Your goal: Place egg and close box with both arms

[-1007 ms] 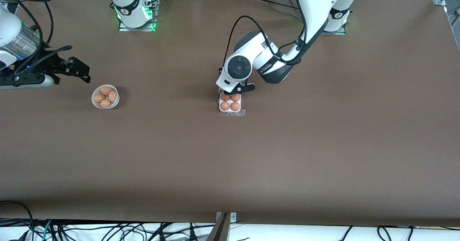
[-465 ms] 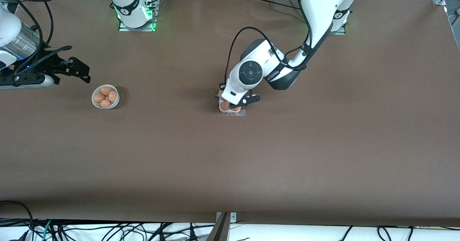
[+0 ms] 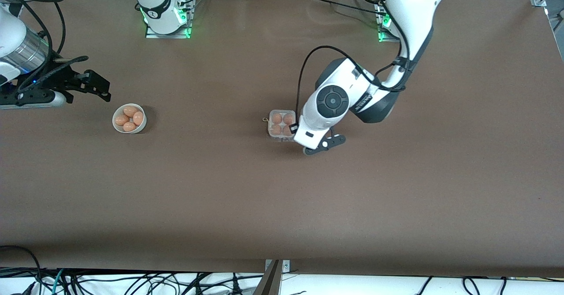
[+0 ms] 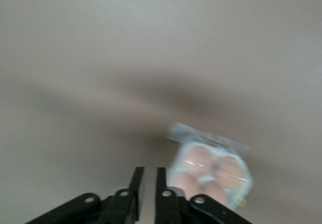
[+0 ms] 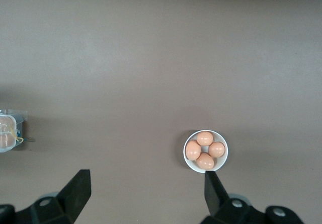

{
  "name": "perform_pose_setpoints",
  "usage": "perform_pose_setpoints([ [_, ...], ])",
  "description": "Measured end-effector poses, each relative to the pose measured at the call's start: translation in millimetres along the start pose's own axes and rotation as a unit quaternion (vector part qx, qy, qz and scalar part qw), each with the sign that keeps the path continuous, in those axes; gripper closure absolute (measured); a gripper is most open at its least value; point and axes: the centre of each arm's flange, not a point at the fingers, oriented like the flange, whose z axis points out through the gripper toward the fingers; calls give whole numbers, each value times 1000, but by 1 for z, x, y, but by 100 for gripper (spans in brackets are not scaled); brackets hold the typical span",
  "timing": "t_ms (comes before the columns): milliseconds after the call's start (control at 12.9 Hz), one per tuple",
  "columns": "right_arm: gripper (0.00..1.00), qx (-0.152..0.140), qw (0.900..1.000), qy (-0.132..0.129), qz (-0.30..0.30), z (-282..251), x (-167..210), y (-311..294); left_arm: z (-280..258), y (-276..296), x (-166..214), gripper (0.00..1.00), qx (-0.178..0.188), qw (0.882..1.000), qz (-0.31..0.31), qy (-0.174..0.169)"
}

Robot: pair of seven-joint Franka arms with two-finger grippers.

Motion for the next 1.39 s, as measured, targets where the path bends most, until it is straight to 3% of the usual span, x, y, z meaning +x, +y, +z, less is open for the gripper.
perform_pose_setpoints([
  [155, 0, 0, 1000, 0, 0, 0, 0, 0, -38, -46, 35, 58, 37, 997, 73, -12],
  [310, 0, 0, 1000, 0, 0, 0, 0, 0, -74, -105, 83, 36, 30, 993, 114, -13],
  [542, 0, 0, 1000, 0, 0, 0, 0, 0, -126, -208, 146, 5, 5, 996, 89, 15],
  [620, 0, 0, 1000, 0, 0, 0, 0, 0, -140, -239, 158, 0, 13, 996, 83, 29],
  [1085, 0, 0, 1000, 0, 0, 0, 0, 0, -207, -339, 161, 0, 83, 986, 123, 81],
  [1394, 0, 0, 1000, 0, 0, 0, 0, 0, -250, -393, 123, 0, 31, 991, 92, 88],
])
